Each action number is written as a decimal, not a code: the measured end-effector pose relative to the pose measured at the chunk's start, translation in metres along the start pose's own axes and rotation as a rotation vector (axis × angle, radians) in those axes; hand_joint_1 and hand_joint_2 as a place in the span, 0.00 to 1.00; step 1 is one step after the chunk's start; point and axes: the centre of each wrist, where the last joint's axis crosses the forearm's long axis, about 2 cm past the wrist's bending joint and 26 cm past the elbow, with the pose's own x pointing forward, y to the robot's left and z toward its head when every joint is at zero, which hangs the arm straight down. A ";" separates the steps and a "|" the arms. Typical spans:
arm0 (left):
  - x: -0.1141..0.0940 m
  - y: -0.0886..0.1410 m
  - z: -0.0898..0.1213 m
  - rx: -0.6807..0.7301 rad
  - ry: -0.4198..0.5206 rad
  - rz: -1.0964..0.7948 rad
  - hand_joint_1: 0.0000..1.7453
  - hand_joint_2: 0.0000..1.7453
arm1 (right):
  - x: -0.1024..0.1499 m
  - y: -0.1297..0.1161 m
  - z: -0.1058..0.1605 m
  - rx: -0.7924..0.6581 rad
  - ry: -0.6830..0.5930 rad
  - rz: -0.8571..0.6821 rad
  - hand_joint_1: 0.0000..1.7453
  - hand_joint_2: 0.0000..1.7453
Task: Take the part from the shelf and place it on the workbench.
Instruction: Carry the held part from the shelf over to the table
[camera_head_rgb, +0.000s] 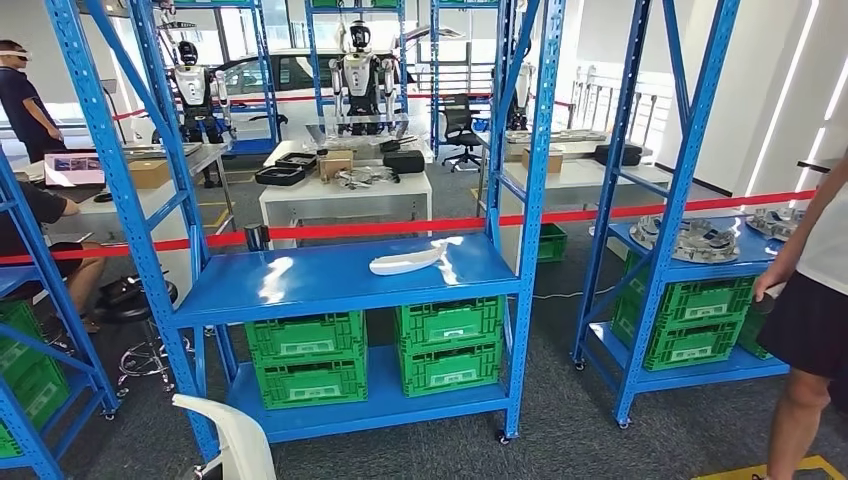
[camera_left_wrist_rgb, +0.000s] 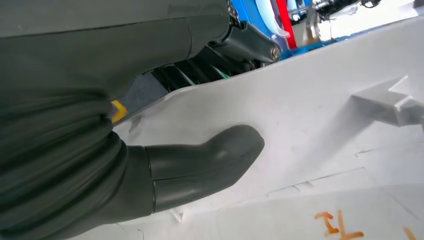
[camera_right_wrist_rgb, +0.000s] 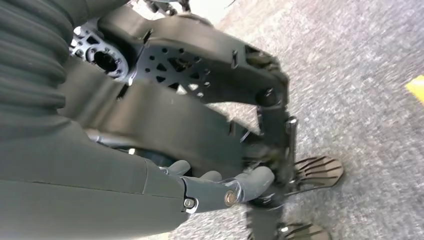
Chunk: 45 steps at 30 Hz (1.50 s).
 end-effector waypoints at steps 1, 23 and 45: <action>0.000 -0.010 0.001 -0.007 -0.024 0.034 1.00 1.00 | 0.000 0.000 0.000 0.000 0.001 0.000 0.00 1.00; 0.005 -0.125 -0.023 0.030 -0.273 -0.422 1.00 1.00 | 0.000 0.003 0.001 -0.020 -0.006 -0.020 0.00 1.00; 0.003 -0.125 -0.021 0.029 -0.263 -0.410 1.00 1.00 | 0.005 0.005 0.001 -0.012 -0.023 -0.017 0.00 1.00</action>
